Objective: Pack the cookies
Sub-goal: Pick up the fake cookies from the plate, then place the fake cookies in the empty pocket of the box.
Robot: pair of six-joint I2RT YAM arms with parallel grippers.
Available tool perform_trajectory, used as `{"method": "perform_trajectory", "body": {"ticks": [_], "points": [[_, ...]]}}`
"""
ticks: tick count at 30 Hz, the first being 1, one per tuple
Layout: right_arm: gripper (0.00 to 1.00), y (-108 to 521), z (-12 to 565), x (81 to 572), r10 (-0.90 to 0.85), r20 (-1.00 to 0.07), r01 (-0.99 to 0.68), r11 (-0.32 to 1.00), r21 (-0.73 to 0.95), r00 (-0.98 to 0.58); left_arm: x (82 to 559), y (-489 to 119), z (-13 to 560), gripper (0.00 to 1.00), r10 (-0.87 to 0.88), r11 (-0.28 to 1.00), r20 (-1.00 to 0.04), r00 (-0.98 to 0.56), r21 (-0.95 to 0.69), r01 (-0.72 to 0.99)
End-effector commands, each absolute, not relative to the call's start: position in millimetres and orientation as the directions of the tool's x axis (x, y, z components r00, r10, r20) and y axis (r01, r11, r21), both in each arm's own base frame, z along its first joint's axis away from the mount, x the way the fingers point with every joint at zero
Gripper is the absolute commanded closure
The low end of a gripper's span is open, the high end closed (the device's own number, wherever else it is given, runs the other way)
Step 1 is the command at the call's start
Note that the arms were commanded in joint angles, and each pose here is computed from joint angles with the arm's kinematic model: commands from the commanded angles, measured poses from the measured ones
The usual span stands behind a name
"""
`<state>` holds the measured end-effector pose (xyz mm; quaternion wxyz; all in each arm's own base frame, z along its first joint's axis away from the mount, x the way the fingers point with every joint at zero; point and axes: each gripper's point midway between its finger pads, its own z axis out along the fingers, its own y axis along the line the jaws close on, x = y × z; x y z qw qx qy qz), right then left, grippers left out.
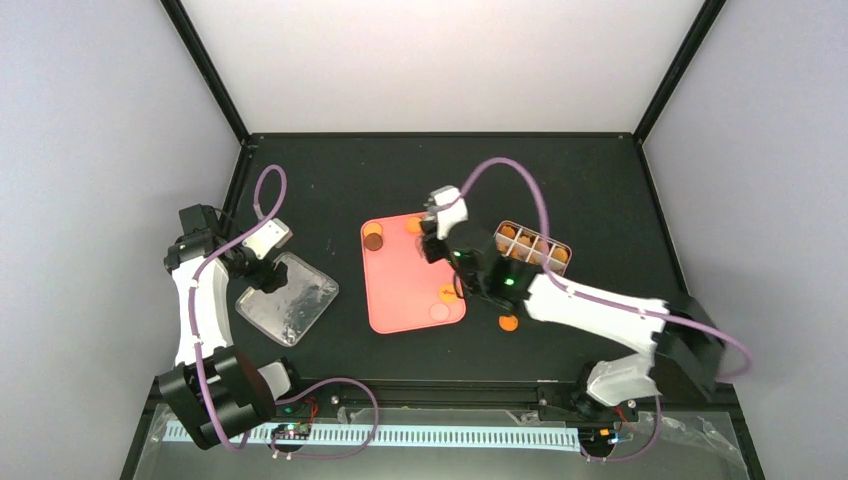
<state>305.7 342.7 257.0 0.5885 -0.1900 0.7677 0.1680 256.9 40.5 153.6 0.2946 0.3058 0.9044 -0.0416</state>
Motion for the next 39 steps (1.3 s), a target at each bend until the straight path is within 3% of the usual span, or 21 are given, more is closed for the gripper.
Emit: {"method": "perform_trajectory", "body": {"ticks": [1, 8, 14, 28, 39], "points": [[0.78, 271, 277, 289, 0.012, -0.976, -0.326, 0.941, 0.084, -0.219, 258, 35, 166, 0.16, 0.555, 0.782, -0.591, -0.586, 0.129, 0.610], [0.78, 151, 265, 246, 0.068, -0.956, -0.081, 0.992, 0.094, -0.284, 258, 26, 166, 0.16, 0.552, 0.764, -0.615, -0.563, 0.104, 0.637], [0.78, 96, 253, 219, 0.119, -0.934, 0.025, 0.993, 0.117, -0.338, 259, 23, 162, 0.16, 0.546, 0.759, -0.625, -0.558, 0.086, 0.645], [0.77, 82, 243, 223, 0.051, -0.931, 0.140, 0.990, 0.000, -0.361, 257, 23, 158, 0.16, 0.543, 0.759, -0.615, -0.572, 0.068, 0.647], [0.61, 87, 240, 225, 0.071, -0.929, 0.110, 0.993, 0.033, -0.364, 257, 22, 156, 0.16, 0.538, 0.761, -0.611, -0.581, 0.055, 0.646]]}}
